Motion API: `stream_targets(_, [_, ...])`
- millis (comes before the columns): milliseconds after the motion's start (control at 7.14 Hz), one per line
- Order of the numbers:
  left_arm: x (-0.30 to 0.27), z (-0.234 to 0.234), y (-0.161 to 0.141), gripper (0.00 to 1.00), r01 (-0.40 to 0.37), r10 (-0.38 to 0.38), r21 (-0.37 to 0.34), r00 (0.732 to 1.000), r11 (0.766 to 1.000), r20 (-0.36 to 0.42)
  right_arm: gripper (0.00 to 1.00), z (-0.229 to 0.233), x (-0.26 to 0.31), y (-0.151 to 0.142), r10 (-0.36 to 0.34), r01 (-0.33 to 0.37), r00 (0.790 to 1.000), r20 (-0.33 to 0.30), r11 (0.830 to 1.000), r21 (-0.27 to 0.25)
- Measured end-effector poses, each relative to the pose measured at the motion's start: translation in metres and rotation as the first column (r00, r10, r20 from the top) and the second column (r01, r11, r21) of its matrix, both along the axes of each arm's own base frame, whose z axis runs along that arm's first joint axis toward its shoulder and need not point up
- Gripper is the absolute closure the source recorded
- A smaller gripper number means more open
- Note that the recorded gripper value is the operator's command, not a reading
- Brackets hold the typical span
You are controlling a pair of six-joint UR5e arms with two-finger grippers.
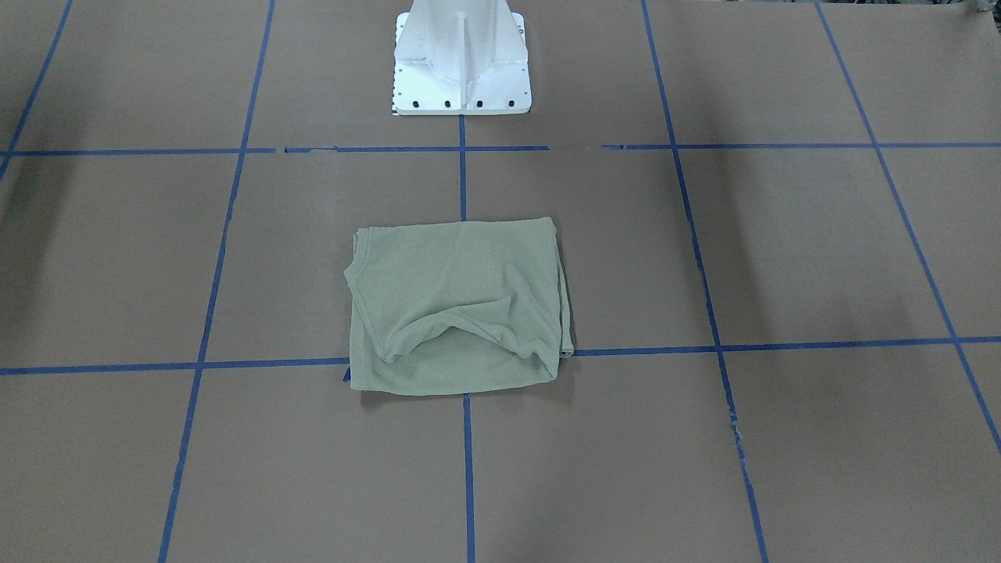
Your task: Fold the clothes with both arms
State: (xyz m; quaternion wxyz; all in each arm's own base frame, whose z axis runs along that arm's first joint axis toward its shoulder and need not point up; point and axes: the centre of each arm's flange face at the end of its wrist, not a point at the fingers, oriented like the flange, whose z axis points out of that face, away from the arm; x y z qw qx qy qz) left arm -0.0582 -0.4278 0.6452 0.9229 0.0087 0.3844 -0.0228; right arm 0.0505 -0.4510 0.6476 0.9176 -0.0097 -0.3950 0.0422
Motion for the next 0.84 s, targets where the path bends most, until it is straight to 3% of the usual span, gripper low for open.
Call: stream_targets(841, [0.0003,-0.0018,-0.0011,0.00,0.009,-0.009,-0.005,1.000,1.000,0.003,0.00,-0.0037,-0.0001,-0.0030,0.000,0.000,1.000,0.000,1.000,0.009])
